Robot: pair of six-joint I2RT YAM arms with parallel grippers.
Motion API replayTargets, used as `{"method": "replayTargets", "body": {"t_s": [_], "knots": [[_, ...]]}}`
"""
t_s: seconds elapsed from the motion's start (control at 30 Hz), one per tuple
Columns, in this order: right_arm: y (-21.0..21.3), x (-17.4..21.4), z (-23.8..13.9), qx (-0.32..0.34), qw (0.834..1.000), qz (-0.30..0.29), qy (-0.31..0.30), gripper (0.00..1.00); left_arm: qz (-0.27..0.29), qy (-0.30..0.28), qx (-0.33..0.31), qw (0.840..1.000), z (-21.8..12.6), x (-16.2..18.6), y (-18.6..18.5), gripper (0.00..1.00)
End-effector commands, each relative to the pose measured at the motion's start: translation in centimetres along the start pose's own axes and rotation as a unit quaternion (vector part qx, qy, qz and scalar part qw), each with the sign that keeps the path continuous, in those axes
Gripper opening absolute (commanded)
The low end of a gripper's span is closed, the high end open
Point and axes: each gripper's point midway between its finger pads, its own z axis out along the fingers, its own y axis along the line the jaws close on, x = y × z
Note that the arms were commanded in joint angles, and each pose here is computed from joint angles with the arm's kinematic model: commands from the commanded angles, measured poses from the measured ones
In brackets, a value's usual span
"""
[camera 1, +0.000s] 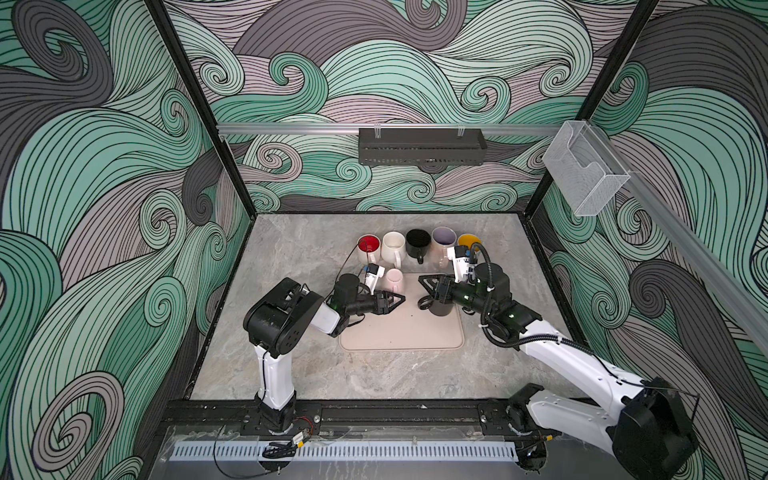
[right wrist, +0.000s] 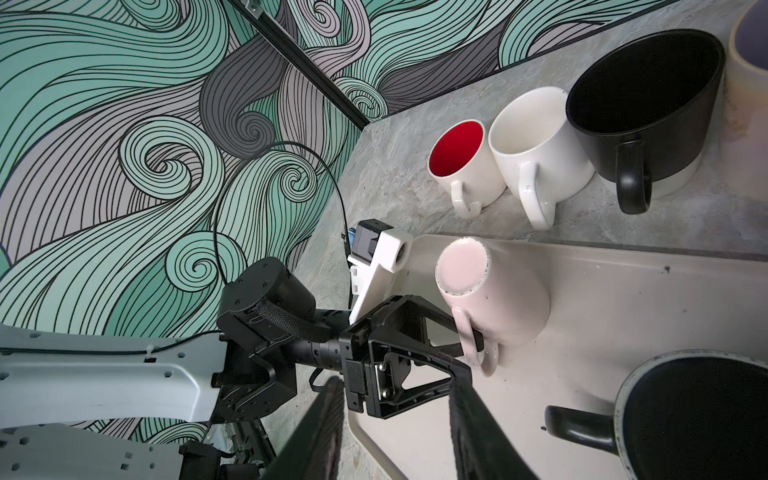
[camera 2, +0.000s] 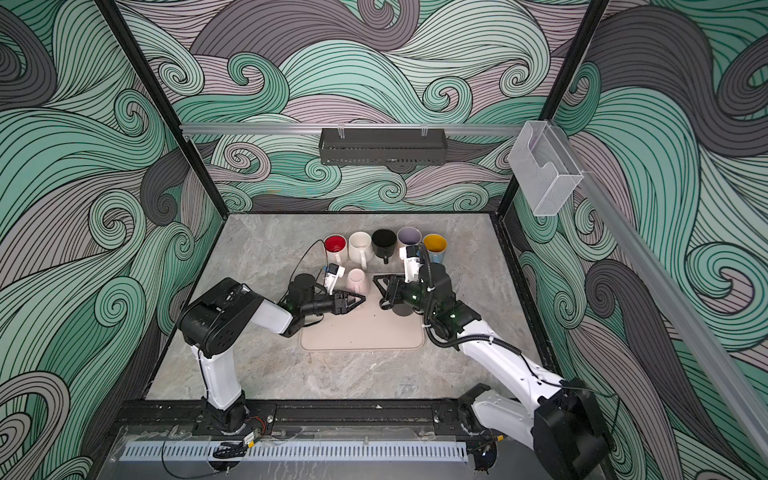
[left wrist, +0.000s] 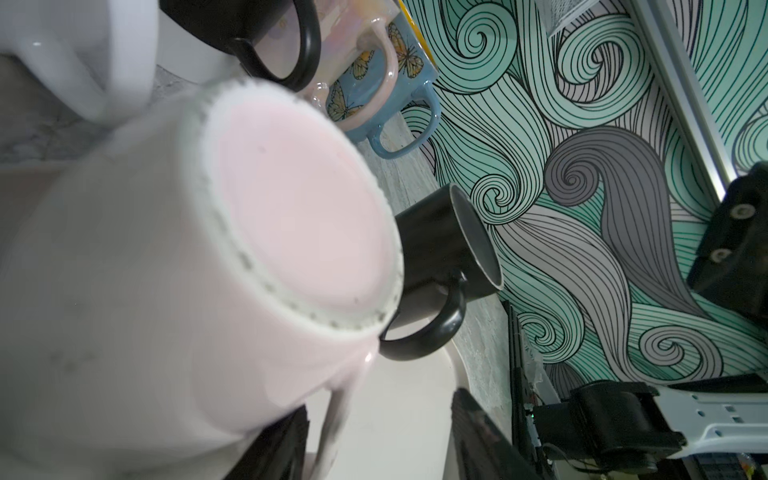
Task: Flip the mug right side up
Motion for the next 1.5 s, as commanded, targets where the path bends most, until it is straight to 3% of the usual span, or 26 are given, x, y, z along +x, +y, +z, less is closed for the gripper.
{"method": "replayTargets", "body": {"t_s": [0.0,0.17,0.3,0.43,0.57,0.63,0.77,0.83,1.0,1.1,1.2,1.37,1.47], "knots": [[0.5,-1.3,-0.4,0.001,1.000,-0.011,-0.021,0.43,0.017,0.002,-0.029,0.999,-0.6,0.1,0.0,0.63],[0.1,-1.3,-0.3,0.010,1.000,-0.012,-0.020,0.43,0.018,0.017,-0.104,0.994,-2.1,0.5,1.0,0.70],[-0.3,-1.2,-0.1,0.020,1.000,-0.013,-0.015,0.43,0.057,0.053,-0.214,0.974,-4.1,0.8,1.5,0.77],[-0.5,-1.2,0.0,0.026,0.999,-0.014,-0.013,0.43,0.094,0.072,-0.264,0.957,-6.1,0.3,0.3,0.79],[-0.7,-1.3,0.1,0.034,0.999,-0.012,-0.008,0.43,0.120,0.064,-0.324,0.936,-9.0,-1.6,-0.9,0.87],[-0.9,-1.2,0.1,0.041,0.999,-0.012,-0.007,0.43,0.121,0.050,-0.334,0.933,-10.0,-2.2,-1.5,0.91],[-2.0,-1.3,-0.4,0.081,0.997,-0.016,-0.006,0.43,0.078,-0.014,-0.364,0.928,-11.7,-4.4,-2.1,0.99],[-2.7,-1.5,-0.8,0.103,0.994,-0.018,-0.011,0.44,0.070,-0.012,-0.360,0.930,-11.6,-5.1,-3.1,0.99],[-4.4,-1.6,-1.6,0.157,0.987,-0.028,-0.010,0.44,0.082,0.042,-0.412,0.907,-10.9,-5.7,-4.6,0.99],[-4.7,-1.7,-1.8,0.169,0.985,-0.032,-0.010,0.44,0.096,0.060,-0.411,0.905,-8.8,-5.7,-5.2,0.97],[-4.7,-1.7,-2.1,0.173,0.984,-0.033,-0.012,0.44,0.089,0.103,-0.441,0.887,-6.7,-4.5,-3.7,0.93],[-4.8,-1.9,-2.7,0.176,0.983,-0.039,-0.017,0.44,0.097,0.152,-0.506,0.843,-5.3,-3.6,-1.6,0.92],[-4.8,-2.0,-2.8,0.175,0.984,-0.040,-0.020,0.44,0.100,0.161,-0.519,0.834,-4.5,-3.4,-0.8,0.92]]}}
